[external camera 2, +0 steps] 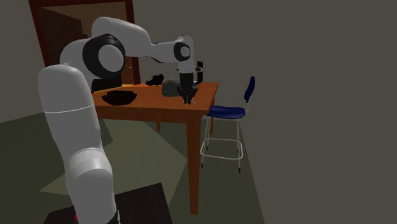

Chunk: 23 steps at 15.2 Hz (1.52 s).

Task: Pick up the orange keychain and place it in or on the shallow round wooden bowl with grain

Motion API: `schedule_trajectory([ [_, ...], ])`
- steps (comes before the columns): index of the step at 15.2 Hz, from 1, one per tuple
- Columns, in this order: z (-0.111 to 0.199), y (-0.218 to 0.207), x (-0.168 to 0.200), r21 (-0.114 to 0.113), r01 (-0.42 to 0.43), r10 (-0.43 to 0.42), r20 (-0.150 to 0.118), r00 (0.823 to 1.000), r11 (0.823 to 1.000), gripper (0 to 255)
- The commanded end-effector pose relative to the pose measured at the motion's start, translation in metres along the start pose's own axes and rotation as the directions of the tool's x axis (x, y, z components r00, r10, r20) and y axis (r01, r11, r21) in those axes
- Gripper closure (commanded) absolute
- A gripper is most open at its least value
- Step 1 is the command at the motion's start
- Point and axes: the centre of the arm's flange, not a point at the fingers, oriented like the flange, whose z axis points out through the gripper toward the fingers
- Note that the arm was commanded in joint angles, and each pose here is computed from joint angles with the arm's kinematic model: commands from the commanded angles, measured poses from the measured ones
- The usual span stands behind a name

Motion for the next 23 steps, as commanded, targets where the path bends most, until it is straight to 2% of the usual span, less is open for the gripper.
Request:
schedule_trajectory([
  [1, 0.009, -0.004, 0.001, 0.008, 0.008, -0.008, 0.018, 1.0, 1.0, 255],
  [5, 0.008, -0.006, 0.001, 0.008, 0.007, -0.008, 0.018, 1.0, 1.0, 255],
  [23, -0.087, -0.006, 0.003, 0.008, 0.008, -0.008, 0.018, 1.0, 1.0, 255],
])
